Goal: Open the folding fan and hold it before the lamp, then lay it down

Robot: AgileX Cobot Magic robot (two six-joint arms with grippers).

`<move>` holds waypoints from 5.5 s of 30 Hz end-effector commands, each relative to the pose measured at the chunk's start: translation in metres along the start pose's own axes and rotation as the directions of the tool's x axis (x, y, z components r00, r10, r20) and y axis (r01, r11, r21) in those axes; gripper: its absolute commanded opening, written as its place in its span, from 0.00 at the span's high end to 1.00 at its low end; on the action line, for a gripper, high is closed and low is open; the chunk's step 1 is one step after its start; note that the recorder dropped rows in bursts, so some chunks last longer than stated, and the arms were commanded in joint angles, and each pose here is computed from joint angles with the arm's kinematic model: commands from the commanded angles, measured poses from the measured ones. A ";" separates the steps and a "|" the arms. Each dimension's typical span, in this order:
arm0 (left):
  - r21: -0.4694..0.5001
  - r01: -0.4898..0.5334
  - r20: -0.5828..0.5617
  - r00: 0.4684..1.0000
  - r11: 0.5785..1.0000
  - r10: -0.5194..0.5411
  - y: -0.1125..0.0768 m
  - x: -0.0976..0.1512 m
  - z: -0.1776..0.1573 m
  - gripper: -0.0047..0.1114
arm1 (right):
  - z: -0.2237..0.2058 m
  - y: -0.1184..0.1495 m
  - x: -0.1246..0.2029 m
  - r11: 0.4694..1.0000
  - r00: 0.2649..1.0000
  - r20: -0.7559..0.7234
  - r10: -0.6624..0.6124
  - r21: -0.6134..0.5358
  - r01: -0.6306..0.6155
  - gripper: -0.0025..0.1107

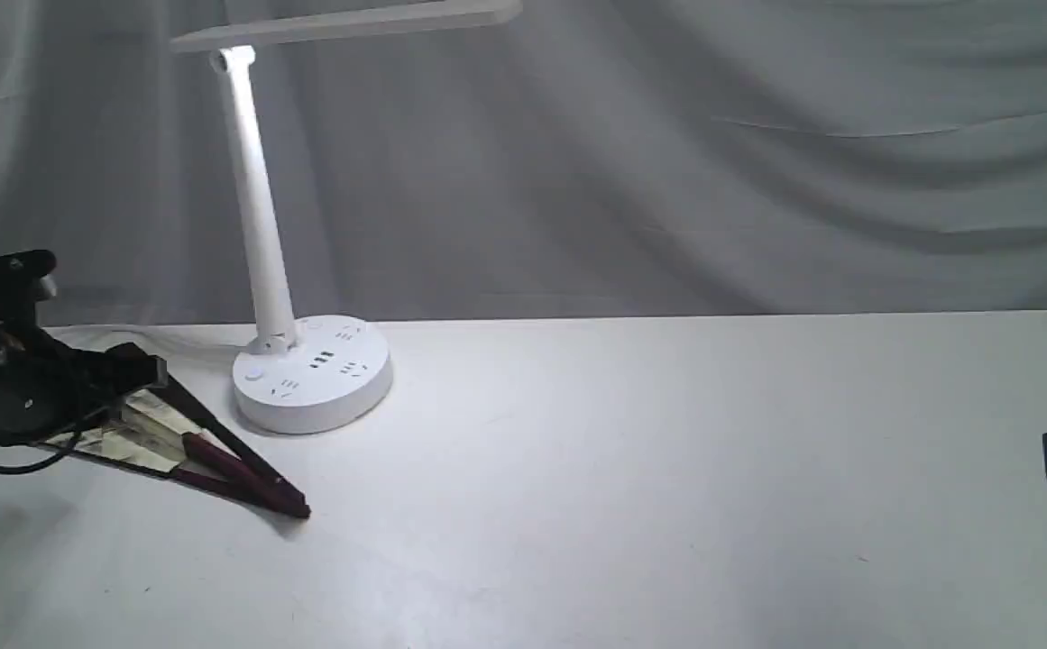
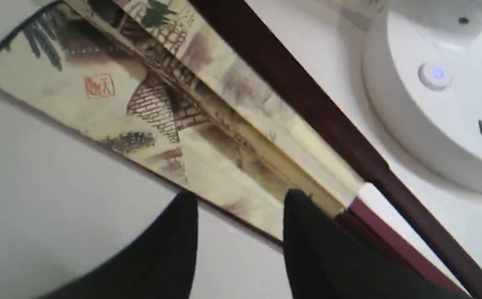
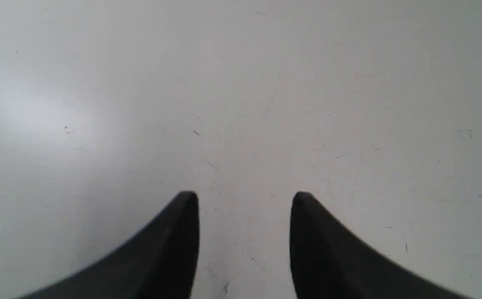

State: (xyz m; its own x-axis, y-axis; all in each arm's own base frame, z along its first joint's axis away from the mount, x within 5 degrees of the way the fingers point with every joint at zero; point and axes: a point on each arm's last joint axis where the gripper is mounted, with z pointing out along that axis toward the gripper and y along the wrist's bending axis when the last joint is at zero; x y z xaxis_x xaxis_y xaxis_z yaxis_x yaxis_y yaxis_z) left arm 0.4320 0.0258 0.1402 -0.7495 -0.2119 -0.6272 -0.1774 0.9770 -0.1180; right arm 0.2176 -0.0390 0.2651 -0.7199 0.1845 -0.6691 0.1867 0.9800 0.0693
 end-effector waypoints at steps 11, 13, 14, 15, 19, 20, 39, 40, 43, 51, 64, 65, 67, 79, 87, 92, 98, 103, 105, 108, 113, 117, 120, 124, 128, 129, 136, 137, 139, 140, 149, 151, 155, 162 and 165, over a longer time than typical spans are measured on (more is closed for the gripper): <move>-0.001 0.000 -0.022 1.000 1.000 0.000 -0.001 -0.013 0.050 0.66 | -0.001 -0.001 -0.003 1.000 1.000 0.017 0.013 0.002 -0.014 0.65; -0.001 0.000 -0.023 1.000 1.000 0.000 0.000 -0.013 0.056 0.66 | -0.001 -0.001 -0.003 1.000 1.000 0.017 0.013 0.002 -0.014 0.65; -0.002 -0.002 -0.028 1.000 1.000 0.002 0.000 -0.012 0.058 0.66 | -0.001 -0.001 -0.003 1.000 1.000 0.017 0.013 0.002 -0.014 0.65; -0.003 -0.005 -0.032 0.999 1.000 0.005 0.000 -0.010 0.061 0.66 | -0.001 -0.001 -0.003 1.000 1.000 0.017 0.013 0.002 -0.014 0.65; -0.008 -0.009 -0.058 0.998 1.000 0.008 0.002 -0.002 0.069 0.66 | -0.001 -0.001 -0.003 1.000 1.000 0.016 0.008 0.002 -0.008 0.65; -0.009 -0.008 -0.064 0.998 1.000 0.008 0.002 0.000 0.072 0.66 | -0.001 -0.001 -0.002 1.000 1.000 0.014 0.008 0.002 -0.008 0.65; 0.039 -0.273 -0.247 0.929 0.961 0.274 0.004 0.014 0.066 0.95 | -0.001 -0.001 -0.004 1.000 1.000 0.030 0.008 0.003 -0.008 0.65; 0.043 -0.281 -0.253 0.925 0.959 0.283 0.004 0.015 0.065 0.96 | -0.001 -0.001 -0.004 1.000 0.999 0.035 0.008 0.003 -0.008 0.65; 0.054 -0.296 -0.283 0.911 0.954 0.299 0.004 0.017 0.064 0.96 | -0.001 -0.001 -0.004 1.000 0.999 0.035 0.008 0.003 -0.008 0.65; 0.111 -0.353 -0.399 0.840 0.929 0.367 0.008 0.046 0.063 0.96 | -0.001 -0.001 -0.004 1.000 0.999 0.032 0.004 0.003 -0.004 0.65; 0.108 -0.365 -0.252 0.890 0.925 0.381 0.002 0.029 0.021 0.96 | -0.001 -0.001 -0.004 1.000 1.000 0.026 0.007 0.003 -0.007 0.65; 0.111 -0.361 -0.249 0.892 0.926 0.377 0.001 0.028 0.020 0.96 | -0.001 -0.001 -0.004 1.000 1.000 0.026 0.007 0.003 -0.007 0.65; 0.119 -0.344 -0.255 0.896 0.931 0.363 0.000 0.029 0.020 0.96 | -0.001 -0.001 -0.004 1.000 1.000 0.026 0.007 0.003 -0.007 0.65; 0.131 -0.216 -0.137 0.963 0.968 0.234 -0.011 0.001 -0.014 0.83 | -0.008 0.017 -0.022 0.981 0.996 0.071 -0.047 -0.183 0.059 0.65; 0.226 -0.071 -0.253 0.959 0.972 0.129 -0.021 0.007 -0.027 0.71 | 0.037 0.043 -0.038 0.910 0.994 -0.043 -0.103 -0.408 0.077 0.65; 0.252 -0.058 -0.314 0.939 0.966 0.139 -0.023 0.012 -0.030 0.71 | 0.065 0.085 -0.053 0.855 0.972 -0.062 -0.226 -0.491 0.168 0.65; 0.268 -0.036 -0.369 0.919 0.963 0.137 -0.024 0.017 -0.032 0.71 | 0.098 0.132 -0.064 0.806 0.947 -0.050 -0.317 -0.540 0.242 0.65; 0.271 -0.023 -0.389 0.912 0.962 0.132 -0.026 0.019 -0.033 0.71 | 0.124 0.159 -0.065 0.756 0.916 -0.091 -0.392 -0.599 0.264 0.65; 0.266 -0.035 -0.368 0.920 0.963 0.135 -0.030 0.018 -0.032 0.71 | 0.130 0.168 -0.065 0.723 0.897 -0.132 -0.423 -0.645 0.246 0.65; 0.191 -0.032 -0.296 0.951 0.981 0.088 -0.030 0.012 -0.028 0.71 | 0.135 0.175 -0.067 0.685 0.876 -0.165 -0.452 -0.694 0.222 0.65; 0.058 0.202 -0.126 0.973 0.978 -0.193 -0.013 -0.005 -0.017 0.71 | 0.136 0.175 -0.066 0.673 0.859 -0.182 -0.478 -0.704 0.226 0.65; 0.044 0.147 -0.067 0.987 0.988 -0.144 -0.009 -0.011 -0.003 0.71 | 0.136 0.174 -0.066 0.678 0.858 -0.187 -0.478 -0.700 0.225 0.65; 0.028 0.218 -0.138 0.967 0.975 -0.213 -0.010 -0.015 0.009 0.71 | 0.137 0.174 -0.066 0.687 0.859 -0.196 -0.472 -0.692 0.220 0.65; -0.032 0.323 -0.268 0.909 0.946 -0.319 -0.007 -0.015 0.025 0.68 | 0.135 0.173 -0.064 0.682 0.849 -0.213 -0.484 -0.700 0.213 0.65; -0.056 0.299 -0.299 0.905 0.952 -0.302 -0.007 -0.023 0.030 0.51 | 0.136 0.172 -0.062 0.687 0.839 -0.222 -0.497 -0.691 0.224 0.65; -0.070 0.325 -0.292 0.897 0.943 -0.331 -0.005 -0.026 0.029 0.47 | 0.136 0.172 -0.062 0.688 0.838 -0.223 -0.499 -0.689 0.226 0.65; -0.114 0.466 -0.169 0.862 0.878 -0.479 0.000 -0.037 0.032 0.45 | 0.135 0.171 -0.061 0.686 0.828 -0.236 -0.508 -0.693 0.224 0.65; -0.112 0.481 -0.161 0.855 0.870 -0.493 0.000 -0.037 0.033 0.46 | 0.135 0.171 -0.061 0.686 0.827 -0.236 -0.510 -0.692 0.225 0.65; -0.112 0.507 -0.149 0.841 0.854 -0.519 0.001 -0.036 0.036 0.50 | 0.135 0.171 -0.061 0.686 0.827 -0.236 -0.510 -0.692 0.225 0.65; -0.113 0.512 -0.148 0.839 0.852 -0.524 0.001 -0.035 0.040 0.52 | 0.135 0.171 -0.061 0.686 0.827 -0.236 -0.510 -0.692 0.225 0.65; -0.133 0.628 -0.126 0.757 0.767 -0.641 0.004 -0.028 0.053 0.60 | 0.135 0.171 -0.061 0.686 0.827 -0.236 -0.510 -0.692 0.225 0.65; -0.131 0.636 -0.121 0.751 0.760 -0.649 0.004 -0.026 0.056 0.60 | 0.136 0.171 -0.061 0.686 0.826 -0.235 -0.513 -0.691 0.229 0.65; -0.110 0.688 -0.116 0.708 0.717 -0.697 0.003 -0.024 0.063 0.60 | 0.136 0.169 -0.060 0.686 0.814 -0.234 -0.531 -0.682 0.252 0.65; -0.081 0.696 -0.087 0.709 0.714 -0.700 0.003 -0.027 0.065 0.60 | 0.137 0.167 -0.059 0.687 0.804 -0.233 -0.547 -0.675 0.271 0.65; -0.080 0.696 -0.087 0.709 0.714 -0.700 0.003 -0.027 0.065 0.60 | 0.137 0.167 -0.060 0.687 0.805 -0.232 -0.546 -0.674 0.271 0.65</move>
State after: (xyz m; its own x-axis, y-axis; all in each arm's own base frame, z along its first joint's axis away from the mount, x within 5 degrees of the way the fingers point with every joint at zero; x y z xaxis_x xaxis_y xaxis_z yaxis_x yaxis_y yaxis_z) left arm 0.4910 0.0351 0.1036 -0.4804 -0.8281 -0.2889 -0.7023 0.5605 -0.4389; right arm 0.3828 0.1026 0.2124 -0.8418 -0.3641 -0.3984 -0.5108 0.7759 0.3702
